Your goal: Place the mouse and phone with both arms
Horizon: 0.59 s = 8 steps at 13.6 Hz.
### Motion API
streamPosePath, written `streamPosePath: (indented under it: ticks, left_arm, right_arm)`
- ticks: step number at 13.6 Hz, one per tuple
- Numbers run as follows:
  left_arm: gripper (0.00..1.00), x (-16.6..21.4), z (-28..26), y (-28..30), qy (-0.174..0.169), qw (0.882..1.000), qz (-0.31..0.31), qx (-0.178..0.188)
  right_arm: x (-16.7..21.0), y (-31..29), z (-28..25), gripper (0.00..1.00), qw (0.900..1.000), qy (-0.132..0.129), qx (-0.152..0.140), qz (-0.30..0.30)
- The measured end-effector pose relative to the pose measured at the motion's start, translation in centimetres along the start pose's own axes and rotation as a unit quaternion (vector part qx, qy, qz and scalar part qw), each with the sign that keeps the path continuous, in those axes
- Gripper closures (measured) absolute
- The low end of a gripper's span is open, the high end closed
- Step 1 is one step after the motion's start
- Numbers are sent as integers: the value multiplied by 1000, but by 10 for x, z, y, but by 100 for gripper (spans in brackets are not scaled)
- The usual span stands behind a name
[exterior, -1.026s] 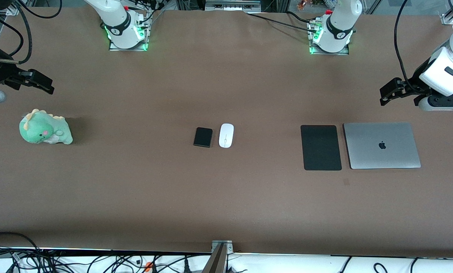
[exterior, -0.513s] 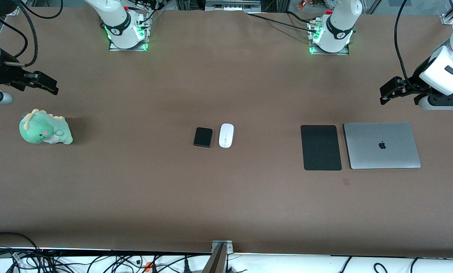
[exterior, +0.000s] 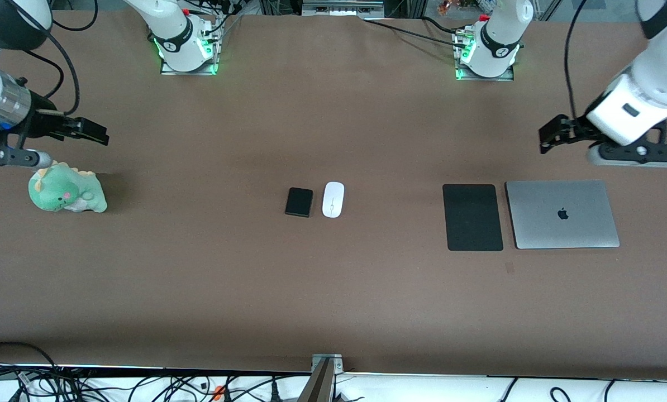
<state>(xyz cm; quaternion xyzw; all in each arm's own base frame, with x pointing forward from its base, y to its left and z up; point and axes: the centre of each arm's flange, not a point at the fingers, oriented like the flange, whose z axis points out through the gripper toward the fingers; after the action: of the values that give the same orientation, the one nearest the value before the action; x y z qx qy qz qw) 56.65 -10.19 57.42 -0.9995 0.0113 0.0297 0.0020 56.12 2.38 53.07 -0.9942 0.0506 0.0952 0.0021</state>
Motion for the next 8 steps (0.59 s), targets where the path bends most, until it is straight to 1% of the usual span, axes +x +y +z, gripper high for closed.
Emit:
streamPosePath:
  ticks: [2, 4, 6, 8]
  left_arm:
    - [0, 7, 25, 39, -14, 1000, -5, -9]
    - [0, 13, 54, 87, -26, 999, -3, -20]
    - [0, 17, 85, 140, -25, 999, -10, -33]
    - [0, 16, 120, 193, -27, 998, -25, -46]
  right_arm:
    - [12, -4, 22, 0, 1000, -12, 8, 1]
    - [23, -6, 46, 0, 1000, -19, 9, 2]
    - [30, -7, 66, 0, 1000, -27, 8, 5]
    - [34, -11, 76, 0, 999, -33, 17, 12]
